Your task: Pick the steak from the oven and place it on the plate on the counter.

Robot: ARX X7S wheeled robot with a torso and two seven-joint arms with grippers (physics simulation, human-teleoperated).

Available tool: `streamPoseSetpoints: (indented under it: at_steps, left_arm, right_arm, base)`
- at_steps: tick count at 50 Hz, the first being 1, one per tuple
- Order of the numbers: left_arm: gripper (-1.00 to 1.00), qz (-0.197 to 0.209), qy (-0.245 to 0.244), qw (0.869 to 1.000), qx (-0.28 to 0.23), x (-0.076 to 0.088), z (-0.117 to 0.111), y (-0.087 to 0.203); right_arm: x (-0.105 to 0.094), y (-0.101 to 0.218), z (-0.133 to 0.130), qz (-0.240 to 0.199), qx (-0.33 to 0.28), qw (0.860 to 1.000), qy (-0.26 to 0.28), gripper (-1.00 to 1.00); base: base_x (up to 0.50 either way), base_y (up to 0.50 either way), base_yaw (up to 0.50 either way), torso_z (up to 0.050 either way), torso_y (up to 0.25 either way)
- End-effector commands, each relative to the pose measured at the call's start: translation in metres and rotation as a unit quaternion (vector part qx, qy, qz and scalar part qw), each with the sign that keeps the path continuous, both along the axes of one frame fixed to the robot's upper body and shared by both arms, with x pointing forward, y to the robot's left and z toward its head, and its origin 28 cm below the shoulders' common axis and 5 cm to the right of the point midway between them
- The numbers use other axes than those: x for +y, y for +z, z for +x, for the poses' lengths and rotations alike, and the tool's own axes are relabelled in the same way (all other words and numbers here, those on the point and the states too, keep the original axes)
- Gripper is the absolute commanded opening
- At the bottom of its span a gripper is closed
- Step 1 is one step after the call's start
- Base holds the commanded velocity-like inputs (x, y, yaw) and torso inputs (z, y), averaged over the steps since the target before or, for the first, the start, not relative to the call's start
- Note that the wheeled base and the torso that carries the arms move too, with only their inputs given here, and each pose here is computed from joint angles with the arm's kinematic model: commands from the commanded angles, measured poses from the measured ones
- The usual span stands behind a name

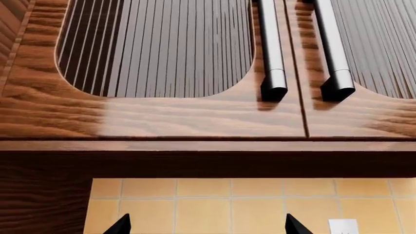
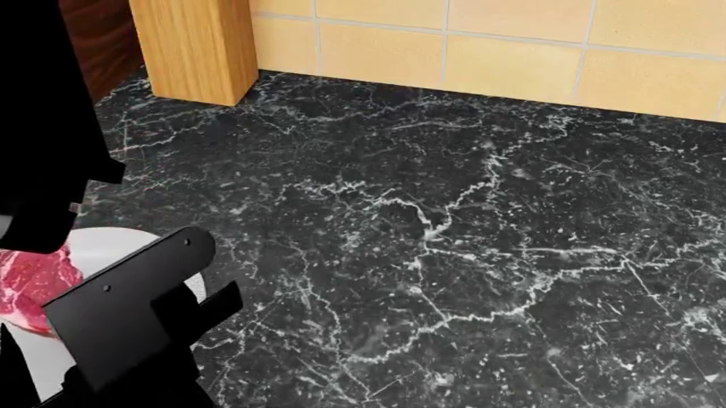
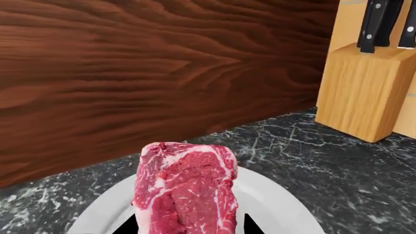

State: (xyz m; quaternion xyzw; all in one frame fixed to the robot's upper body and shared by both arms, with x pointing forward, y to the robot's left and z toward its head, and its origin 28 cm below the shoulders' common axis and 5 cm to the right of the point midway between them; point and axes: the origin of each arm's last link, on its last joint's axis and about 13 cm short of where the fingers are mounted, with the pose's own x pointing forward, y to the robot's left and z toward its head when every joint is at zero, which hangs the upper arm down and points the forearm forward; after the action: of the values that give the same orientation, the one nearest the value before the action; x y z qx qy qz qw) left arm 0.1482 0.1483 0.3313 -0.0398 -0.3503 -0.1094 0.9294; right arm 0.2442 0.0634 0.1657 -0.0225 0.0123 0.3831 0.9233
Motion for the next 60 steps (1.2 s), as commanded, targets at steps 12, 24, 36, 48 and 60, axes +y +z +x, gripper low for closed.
streamPoseSetpoints:
  at_steps: [12,24,36,48,60]
  left_arm:
    - [1.00,-0.003,-0.001,1.000,0.000,0.000,0.000,0.000]
    - [1.00,0.000,0.002,1.000,-0.002,0.001,0.001,0.001]
    - [1.00,0.000,-0.001,1.000,0.001,0.000,0.001,-0.001]
    - [1.00,-0.002,-0.001,1.000,0.003,0.001,0.002,-0.003]
    - [1.00,-0.005,0.001,1.000,0.005,0.002,0.004,-0.005]
  right_arm:
    - [0.002,0.025,-0.003,-0.023,-0.053,0.998,-0.002,-1.00]
    - [0.000,0.019,0.001,-0.018,-0.037,0.999,-0.006,-1.00]
    - [0.002,0.015,0.006,-0.015,-0.018,1.000,-0.006,-1.00]
    - [0.008,0.010,0.027,-0.019,-0.012,1.000,-0.012,-1.00]
    - [0.013,0.015,0.031,-0.020,-0.017,1.000,-0.006,-1.00]
  base:
    - [0.00,0.00,0.00,0.000,0.001]
    - [0.00,0.00,0.00,0.001,0.000]
    - [0.00,0.00,0.00,0.000,0.000]
    - [0.00,0.00,0.00,0.000,0.001]
    - [0.00,0.00,0.00,0.000,0.000]
